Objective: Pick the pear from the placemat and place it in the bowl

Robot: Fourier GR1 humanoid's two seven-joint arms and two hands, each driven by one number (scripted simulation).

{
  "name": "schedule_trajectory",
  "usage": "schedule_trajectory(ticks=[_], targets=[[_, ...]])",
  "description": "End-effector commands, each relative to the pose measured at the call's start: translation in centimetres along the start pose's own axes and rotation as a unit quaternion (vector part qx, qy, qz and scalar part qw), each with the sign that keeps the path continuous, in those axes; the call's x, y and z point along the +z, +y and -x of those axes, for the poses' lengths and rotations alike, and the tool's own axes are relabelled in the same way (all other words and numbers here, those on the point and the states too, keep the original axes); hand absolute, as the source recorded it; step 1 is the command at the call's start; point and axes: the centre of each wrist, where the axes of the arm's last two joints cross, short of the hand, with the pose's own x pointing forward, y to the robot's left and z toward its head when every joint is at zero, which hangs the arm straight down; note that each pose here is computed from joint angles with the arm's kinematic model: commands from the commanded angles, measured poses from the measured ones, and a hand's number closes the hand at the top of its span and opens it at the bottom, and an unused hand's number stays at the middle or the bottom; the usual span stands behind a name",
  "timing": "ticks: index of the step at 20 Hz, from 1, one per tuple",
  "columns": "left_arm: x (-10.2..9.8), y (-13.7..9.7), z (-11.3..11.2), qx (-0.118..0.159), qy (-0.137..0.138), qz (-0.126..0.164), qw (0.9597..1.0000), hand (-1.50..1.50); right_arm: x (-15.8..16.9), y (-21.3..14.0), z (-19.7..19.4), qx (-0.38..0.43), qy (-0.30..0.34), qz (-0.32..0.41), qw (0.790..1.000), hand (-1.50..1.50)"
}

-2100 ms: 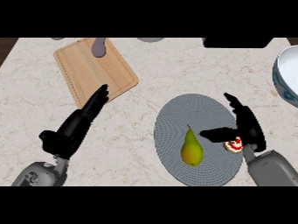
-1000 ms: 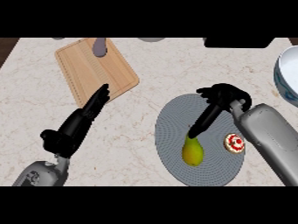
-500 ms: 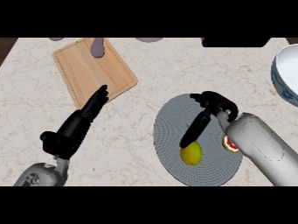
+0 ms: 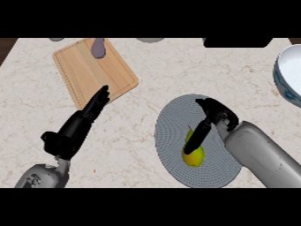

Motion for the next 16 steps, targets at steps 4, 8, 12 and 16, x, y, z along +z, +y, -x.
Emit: schedule_trajectory(ticks=[4, 8, 12, 16], targets=[[1.1, 0.1, 1.2, 0.002, -0.002, 0.005, 1.0, 0.0, -1.1, 2.0, 0.0, -0.005, 0.105, 0.004, 0.994, -1.5], [-0.4, -0.4, -1.1, 0.006, -0.003, 0.0, 1.0, 0.0, -1.2, 3.1, 0.3, 0.0, 0.098, -0.02, 0.995, -1.5], [1.0, -1.8, -0.1, 0.005, -0.005, -0.001, 1.0, 0.0, -2.6, 2.2, 2.5, -0.009, 0.104, -0.007, 0.995, -1.5], [0.0, -0.6, -0.8, 0.006, 0.006, 0.005, 1.0, 0.0, -2.8, 3.2, 4.1, -0.008, 0.09, -0.01, 0.996, -1.5]])
